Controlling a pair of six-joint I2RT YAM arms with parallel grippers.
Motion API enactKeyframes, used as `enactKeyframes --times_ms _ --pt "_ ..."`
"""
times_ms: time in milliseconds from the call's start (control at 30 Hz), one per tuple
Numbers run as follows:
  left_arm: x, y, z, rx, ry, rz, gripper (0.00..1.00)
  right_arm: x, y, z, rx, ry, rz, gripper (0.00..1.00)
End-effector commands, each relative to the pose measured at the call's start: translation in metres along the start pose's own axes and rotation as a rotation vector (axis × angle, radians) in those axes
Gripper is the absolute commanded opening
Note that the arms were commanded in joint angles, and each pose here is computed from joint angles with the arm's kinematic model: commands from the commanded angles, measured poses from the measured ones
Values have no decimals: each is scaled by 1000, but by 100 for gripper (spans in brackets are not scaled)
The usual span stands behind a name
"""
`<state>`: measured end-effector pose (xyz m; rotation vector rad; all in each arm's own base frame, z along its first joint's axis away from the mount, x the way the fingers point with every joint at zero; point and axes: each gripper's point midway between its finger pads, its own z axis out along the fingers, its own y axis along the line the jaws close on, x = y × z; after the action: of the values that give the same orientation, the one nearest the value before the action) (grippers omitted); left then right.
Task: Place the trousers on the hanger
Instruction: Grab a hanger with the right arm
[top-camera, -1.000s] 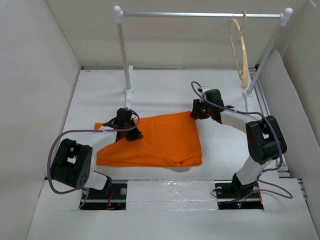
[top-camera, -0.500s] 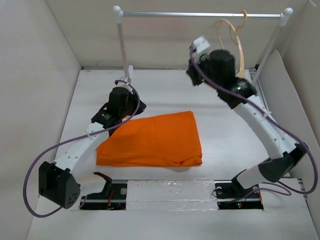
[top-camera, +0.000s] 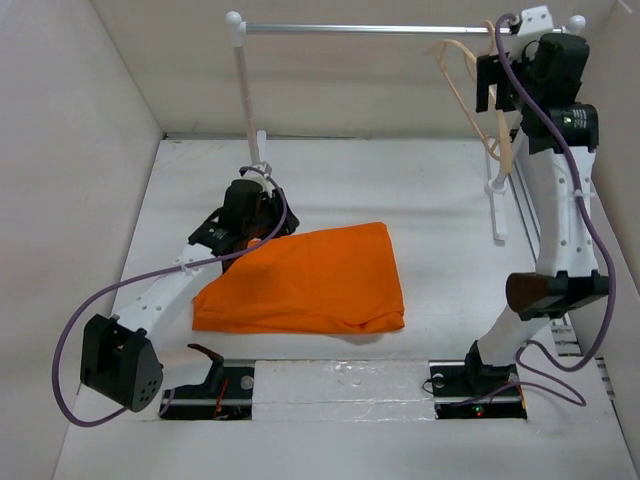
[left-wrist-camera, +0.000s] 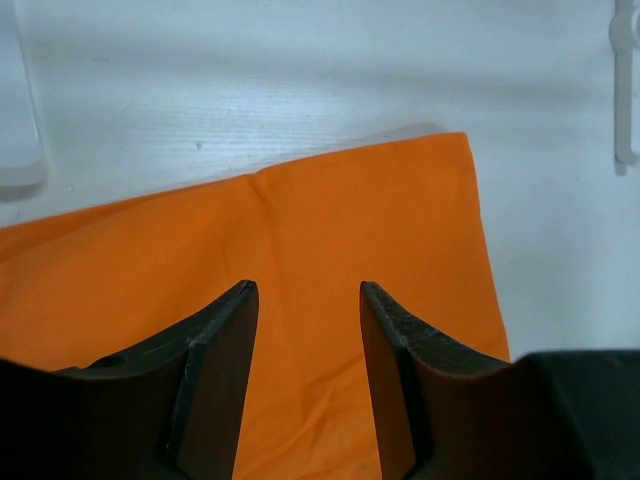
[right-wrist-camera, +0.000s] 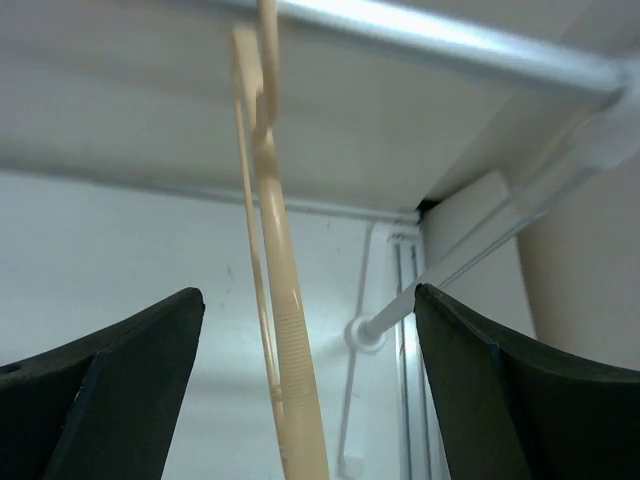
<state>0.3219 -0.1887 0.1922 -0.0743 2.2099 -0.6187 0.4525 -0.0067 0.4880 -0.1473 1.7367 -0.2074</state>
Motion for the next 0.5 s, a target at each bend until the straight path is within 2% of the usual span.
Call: enactKeyframes --times_ms 0,100,200,233,300,333,467 --pt "8 2 -6 19 3 22 42 47 26 17 -184 118 -7 91" --pt "14 3 -2 22 26 18 42 62 29 27 -197 139 -1 88" --pt "15 0 0 35 36 15 41 62 29 34 -183 109 10 67" --pt "14 -2 1 41 39 13 41 61 28 35 -178 96 17 41" --pt "14 -2 1 42 40 15 41 56 28 34 -164 56 43 18" --pt "11 -3 1 42 37 13 41 37 27 24 -144 -12 72 0" --pt "5 -6 0 38 36 29 42 21 23 12 -99 -64 94 0"
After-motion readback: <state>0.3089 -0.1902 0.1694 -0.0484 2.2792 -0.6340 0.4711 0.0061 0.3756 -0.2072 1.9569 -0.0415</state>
